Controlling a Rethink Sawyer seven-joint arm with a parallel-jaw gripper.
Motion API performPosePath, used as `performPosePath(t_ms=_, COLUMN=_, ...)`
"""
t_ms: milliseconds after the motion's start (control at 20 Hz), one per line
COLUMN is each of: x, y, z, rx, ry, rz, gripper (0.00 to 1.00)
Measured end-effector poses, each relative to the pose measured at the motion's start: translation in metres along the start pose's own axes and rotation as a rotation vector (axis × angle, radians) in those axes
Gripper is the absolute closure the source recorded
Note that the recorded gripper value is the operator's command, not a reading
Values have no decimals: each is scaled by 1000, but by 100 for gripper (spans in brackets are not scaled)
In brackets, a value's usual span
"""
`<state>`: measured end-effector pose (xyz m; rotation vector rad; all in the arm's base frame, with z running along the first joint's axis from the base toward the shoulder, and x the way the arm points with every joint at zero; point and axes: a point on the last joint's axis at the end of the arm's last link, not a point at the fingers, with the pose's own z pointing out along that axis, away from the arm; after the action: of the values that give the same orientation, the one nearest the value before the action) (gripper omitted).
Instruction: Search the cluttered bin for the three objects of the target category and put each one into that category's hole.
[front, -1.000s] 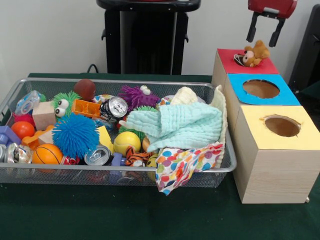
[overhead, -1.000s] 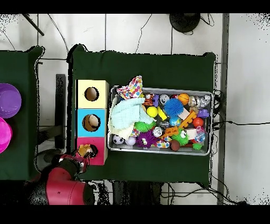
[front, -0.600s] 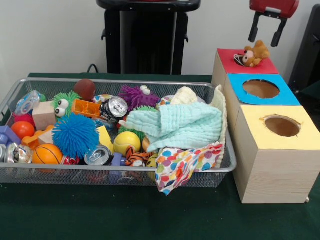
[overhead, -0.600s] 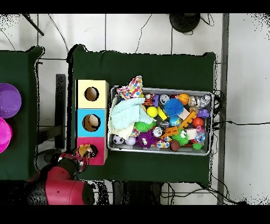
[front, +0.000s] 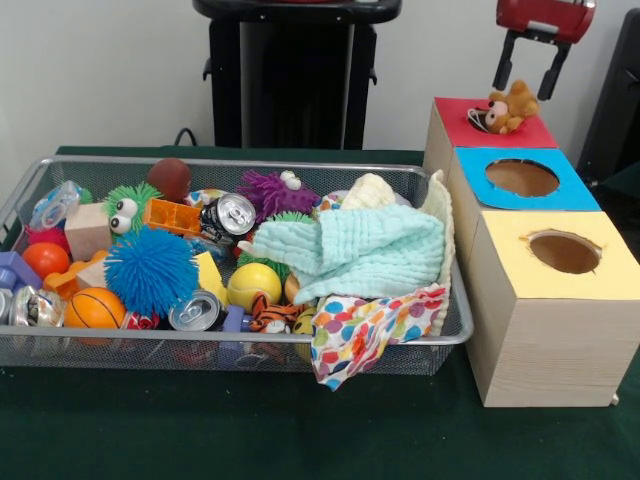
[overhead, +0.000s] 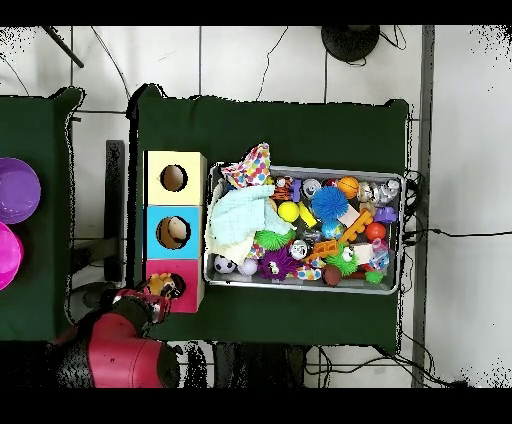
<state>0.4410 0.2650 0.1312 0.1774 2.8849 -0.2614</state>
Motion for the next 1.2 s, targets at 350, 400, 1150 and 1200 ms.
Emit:
performPosePath(t_ms=350, x=5, y=-1, z=8, rx=17, ry=-2, rz=-11, gripper=0)
performPosePath(t_ms=400, x=6, y=-2, z=9, rx=22, ry=-5, rz=-14, gripper=0)
performPosePath(t_ms=1150, x=10, y=-10, z=20, rx=63, ry=-17, rz=-11, gripper=0)
performPosePath(t_ms=1200, x=10, y=-10, z=20, rx=66, ry=-19, rz=-9, gripper=0)
